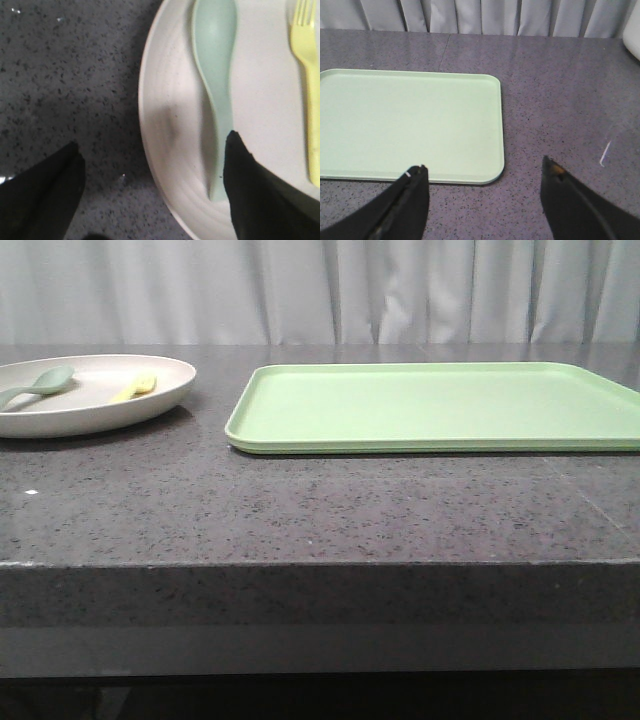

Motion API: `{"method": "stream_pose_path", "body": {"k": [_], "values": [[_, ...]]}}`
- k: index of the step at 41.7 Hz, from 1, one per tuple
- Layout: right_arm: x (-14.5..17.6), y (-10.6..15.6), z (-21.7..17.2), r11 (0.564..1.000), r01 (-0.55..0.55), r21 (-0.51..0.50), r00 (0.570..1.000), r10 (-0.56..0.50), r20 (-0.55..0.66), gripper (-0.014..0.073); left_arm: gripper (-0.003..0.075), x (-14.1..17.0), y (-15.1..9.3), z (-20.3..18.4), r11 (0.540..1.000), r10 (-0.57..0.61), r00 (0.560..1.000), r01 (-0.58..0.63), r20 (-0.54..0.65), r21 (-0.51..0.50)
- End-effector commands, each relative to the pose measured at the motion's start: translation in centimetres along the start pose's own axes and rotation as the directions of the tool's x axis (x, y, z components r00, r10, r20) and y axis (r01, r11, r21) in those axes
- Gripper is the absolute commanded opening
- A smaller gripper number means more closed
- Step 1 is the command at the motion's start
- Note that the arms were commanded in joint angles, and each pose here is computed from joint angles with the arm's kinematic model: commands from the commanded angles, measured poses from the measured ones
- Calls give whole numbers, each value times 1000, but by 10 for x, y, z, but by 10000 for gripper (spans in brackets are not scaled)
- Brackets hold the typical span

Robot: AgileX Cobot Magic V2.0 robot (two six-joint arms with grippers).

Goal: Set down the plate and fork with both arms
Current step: 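Lower the left gripper and grasp the rim of the cream plate, then lift the plate with the left gripper and carry it over the green tray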

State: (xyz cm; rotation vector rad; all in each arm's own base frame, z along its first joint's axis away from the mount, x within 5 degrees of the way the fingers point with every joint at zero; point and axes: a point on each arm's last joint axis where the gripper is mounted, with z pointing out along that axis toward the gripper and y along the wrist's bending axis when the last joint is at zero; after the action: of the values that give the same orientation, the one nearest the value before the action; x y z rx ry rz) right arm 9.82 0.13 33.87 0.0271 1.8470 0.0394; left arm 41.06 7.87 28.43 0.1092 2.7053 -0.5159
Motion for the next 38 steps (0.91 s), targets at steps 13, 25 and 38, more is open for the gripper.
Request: {"method": "stream_pose_path", "body": {"k": [13, 25, 38], "values": [[-17, 0, -3, 1000, 11, 3, 995, -12, 103, 505, 400, -24, -1, -4, 999, 6, 996, -11, 91, 52], [-17, 0, -3, 1000, 11, 3, 995, -12, 102, 505, 237, -25, 3, 6, 997, -13, 996, 7, 84, 77], [-17, 0, -3, 1000, 11, 3, 995, -12, 102, 505, 42, -27, 4, 5, 998, -16, 994, 9, 109, 68]]}}
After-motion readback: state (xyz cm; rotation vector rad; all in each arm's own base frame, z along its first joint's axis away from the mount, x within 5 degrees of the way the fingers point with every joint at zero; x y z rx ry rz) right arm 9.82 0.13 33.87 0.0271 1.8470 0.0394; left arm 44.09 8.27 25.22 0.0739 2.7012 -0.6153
